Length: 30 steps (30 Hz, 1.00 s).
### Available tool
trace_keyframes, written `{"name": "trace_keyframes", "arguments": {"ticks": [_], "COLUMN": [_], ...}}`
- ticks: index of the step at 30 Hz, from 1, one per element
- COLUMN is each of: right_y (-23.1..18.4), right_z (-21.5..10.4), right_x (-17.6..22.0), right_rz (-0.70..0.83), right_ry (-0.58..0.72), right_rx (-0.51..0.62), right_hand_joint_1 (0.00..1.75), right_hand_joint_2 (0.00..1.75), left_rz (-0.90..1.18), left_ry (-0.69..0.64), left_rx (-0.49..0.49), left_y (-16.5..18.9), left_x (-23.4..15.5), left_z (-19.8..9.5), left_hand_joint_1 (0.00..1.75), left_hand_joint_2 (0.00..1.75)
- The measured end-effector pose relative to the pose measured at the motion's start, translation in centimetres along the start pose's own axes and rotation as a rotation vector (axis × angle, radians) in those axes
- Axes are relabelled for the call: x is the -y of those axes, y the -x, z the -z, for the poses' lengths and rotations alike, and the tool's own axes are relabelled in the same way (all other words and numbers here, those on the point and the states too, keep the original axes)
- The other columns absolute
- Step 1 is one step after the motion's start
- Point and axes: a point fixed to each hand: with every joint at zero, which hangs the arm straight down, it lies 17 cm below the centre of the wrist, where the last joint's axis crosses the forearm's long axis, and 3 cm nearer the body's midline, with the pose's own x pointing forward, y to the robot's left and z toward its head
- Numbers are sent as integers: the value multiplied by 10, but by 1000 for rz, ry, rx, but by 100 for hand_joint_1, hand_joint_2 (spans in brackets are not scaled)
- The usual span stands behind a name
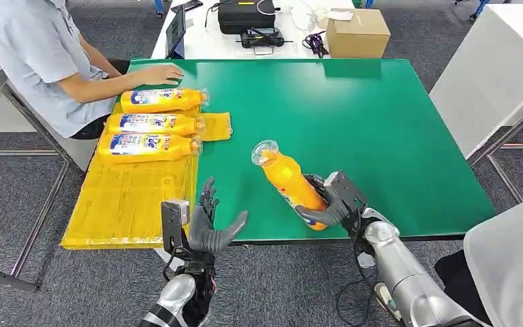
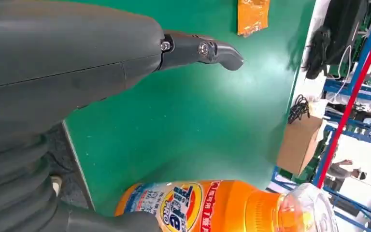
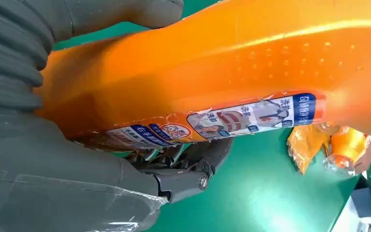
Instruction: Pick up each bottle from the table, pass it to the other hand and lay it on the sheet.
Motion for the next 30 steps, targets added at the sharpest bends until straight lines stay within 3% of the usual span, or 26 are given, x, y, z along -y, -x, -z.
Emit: {"name": "trace_keyframes", "arguments": {"ticks": [6, 11, 22, 30], "right_y": [-8, -20, -32, -72], "right_z": [7, 15, 23, 40], "right_x": [11, 3, 3, -8], "right_rz": [-32, -59, -140, -337], "right_ry": [90, 119, 176, 199], "right_rx": [26, 55, 81, 153], "right_hand_joint_1": [175, 175, 175, 175], "right_hand_joint_2": [175, 175, 175, 175], "left_rz": [-97, -122, -52, -43], "left_ry": [36, 46, 100, 84], "left_rx": [-111, -139, -101, -85], "left_y": [19, 25, 19, 15], "left_x": [8, 11, 25, 22], "left_z": [-4, -6, -8, -3], "left_hand_joint_1": [0, 0, 0, 0], "left_hand_joint_2": [175, 175, 175, 175]}}
